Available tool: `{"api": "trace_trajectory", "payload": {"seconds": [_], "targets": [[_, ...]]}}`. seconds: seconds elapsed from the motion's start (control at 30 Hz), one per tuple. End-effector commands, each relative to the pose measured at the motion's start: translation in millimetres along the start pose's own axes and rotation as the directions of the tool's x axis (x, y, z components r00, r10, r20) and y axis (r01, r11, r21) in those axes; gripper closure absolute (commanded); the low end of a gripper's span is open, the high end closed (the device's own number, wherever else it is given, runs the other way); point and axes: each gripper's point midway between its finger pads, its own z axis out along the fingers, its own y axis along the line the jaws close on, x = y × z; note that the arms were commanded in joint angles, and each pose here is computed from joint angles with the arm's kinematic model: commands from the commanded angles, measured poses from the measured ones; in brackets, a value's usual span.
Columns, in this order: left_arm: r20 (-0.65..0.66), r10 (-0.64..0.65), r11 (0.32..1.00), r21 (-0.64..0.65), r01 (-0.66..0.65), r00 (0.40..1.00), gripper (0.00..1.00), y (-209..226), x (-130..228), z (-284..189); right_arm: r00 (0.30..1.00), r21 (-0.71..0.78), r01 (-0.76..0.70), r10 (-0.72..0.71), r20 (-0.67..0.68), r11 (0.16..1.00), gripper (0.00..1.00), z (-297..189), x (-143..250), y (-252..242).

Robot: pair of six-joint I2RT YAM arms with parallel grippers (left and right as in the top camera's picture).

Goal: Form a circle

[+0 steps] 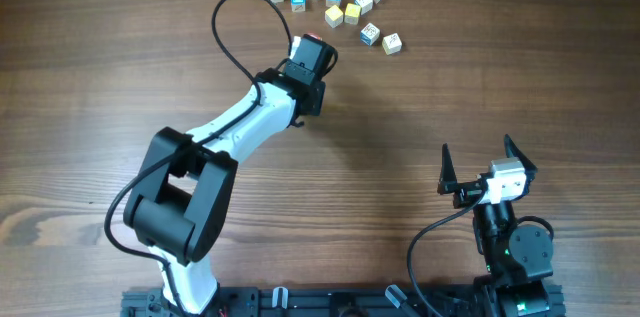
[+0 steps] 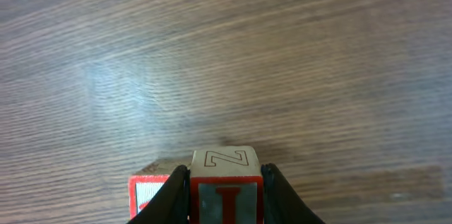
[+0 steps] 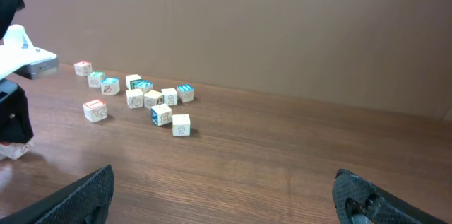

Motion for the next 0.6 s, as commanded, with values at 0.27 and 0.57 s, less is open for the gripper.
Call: {"api": "trace_trajectory", "payload": {"seconds": [0.27,0.57], "targets": [[0.119,-0.084,0.996,-0.016,0.086,0.989,0.80,25,-34,7,1.000,-0.002,-0.005,0.005,0.010,1.000,0.00,0,-2,0],[0.073,-0.140,0.990,0.032,0.138,0.987,0.79,43,-29,14,1.000,-0.002,-0.005,0.005,0.010,1.000,0.00,0,-2,0]]}}
